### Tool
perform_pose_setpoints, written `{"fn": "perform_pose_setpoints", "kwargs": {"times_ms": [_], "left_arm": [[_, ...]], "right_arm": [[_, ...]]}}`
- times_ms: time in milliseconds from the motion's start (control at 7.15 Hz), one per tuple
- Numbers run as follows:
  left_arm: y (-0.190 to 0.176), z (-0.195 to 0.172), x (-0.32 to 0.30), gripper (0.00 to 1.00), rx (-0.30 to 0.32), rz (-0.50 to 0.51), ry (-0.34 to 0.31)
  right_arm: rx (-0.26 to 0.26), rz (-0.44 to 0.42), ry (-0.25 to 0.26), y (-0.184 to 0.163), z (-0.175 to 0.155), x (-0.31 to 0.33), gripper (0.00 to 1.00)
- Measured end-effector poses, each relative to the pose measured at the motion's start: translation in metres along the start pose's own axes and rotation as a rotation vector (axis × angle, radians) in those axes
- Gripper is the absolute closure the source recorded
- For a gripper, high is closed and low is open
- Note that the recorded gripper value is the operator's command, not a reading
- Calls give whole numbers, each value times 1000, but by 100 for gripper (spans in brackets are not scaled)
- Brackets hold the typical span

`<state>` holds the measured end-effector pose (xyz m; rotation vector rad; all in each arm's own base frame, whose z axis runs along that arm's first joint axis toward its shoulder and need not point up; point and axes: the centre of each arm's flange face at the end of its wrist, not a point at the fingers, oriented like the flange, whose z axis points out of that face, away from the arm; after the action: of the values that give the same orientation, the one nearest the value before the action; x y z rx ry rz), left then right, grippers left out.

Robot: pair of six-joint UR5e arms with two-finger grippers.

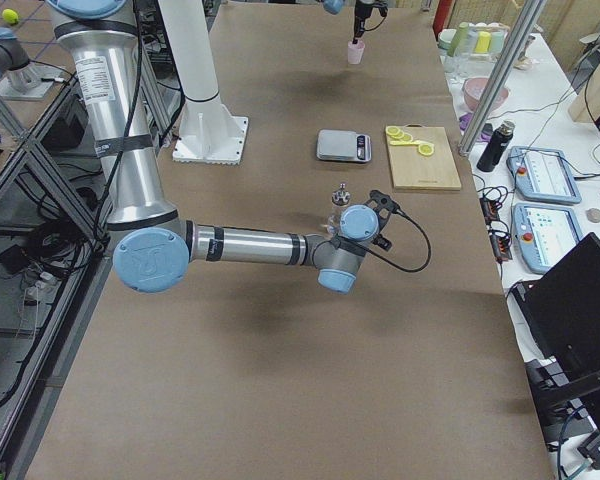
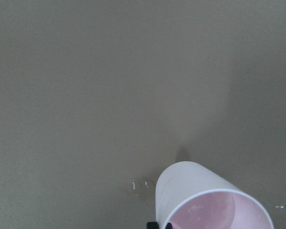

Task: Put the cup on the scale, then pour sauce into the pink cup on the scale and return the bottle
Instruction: 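Carry the pink cup to the scale while the right gripper reaches the bottle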

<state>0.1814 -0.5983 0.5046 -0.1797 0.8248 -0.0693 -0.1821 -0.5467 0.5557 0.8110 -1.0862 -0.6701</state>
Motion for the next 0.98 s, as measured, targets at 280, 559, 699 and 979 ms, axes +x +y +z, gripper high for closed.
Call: {"fn": "perform_pose_setpoints", "kwargs": {"times_ms": [280,559,699,979], "left_arm": [[-2,-22,48,100,-6,-35,30],[0,-31,121,100,-12,-81,66],[4,-32,157,100,-18,-99,79],[19,-34,231,100,-32,-125,104]], "right_arm": [[4,-2,-10,-2,11,-3,0],[30,-17,-34,29,15,-1,0],[51,-20,-48,48,15,-2,0],[111,-2,-95,69,12,-17,0]]}}
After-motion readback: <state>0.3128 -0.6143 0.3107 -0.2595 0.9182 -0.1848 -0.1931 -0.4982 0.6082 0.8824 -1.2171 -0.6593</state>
